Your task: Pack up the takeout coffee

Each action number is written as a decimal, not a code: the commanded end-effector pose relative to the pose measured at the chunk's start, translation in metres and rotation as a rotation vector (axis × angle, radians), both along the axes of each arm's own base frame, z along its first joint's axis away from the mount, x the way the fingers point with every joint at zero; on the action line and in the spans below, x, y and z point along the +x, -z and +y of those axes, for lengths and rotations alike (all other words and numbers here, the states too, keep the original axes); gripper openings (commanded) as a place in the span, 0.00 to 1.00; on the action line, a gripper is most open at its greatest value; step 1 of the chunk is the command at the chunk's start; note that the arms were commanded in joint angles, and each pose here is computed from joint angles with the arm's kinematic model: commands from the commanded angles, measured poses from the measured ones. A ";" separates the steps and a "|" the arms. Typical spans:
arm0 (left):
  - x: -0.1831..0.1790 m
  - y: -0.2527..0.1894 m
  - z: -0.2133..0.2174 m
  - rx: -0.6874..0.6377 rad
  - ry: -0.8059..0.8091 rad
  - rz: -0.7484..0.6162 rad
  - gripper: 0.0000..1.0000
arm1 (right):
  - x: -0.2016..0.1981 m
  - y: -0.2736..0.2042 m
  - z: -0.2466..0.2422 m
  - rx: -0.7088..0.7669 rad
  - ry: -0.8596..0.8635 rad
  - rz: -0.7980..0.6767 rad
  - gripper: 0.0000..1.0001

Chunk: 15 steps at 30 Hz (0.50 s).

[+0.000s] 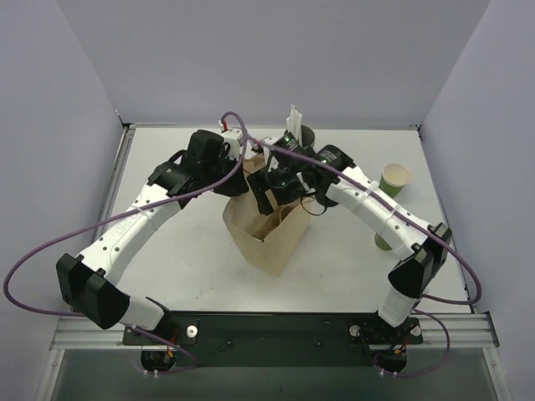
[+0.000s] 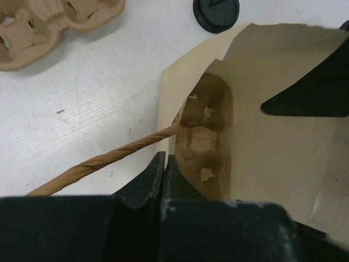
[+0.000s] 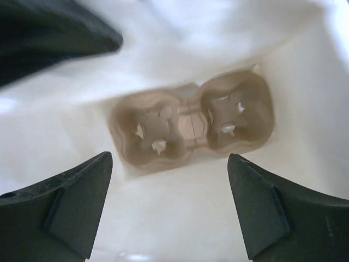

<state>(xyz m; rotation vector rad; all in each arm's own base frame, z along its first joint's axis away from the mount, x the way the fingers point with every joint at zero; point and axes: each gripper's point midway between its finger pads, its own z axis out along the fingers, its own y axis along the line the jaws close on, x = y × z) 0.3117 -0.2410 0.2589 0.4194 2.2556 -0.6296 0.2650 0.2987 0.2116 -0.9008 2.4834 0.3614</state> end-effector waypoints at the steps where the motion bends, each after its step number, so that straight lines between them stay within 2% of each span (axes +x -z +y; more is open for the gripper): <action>1: -0.015 0.015 -0.009 -0.007 0.008 0.105 0.00 | 0.010 -0.076 0.014 0.292 0.067 -0.083 0.82; 8: -0.021 0.006 -0.014 -0.050 -0.030 0.148 0.00 | 0.015 -0.106 0.014 0.416 0.095 -0.175 0.81; 15: -0.021 -0.013 -0.015 -0.082 -0.098 0.164 0.00 | 0.042 -0.171 -0.015 0.517 0.356 -0.369 0.80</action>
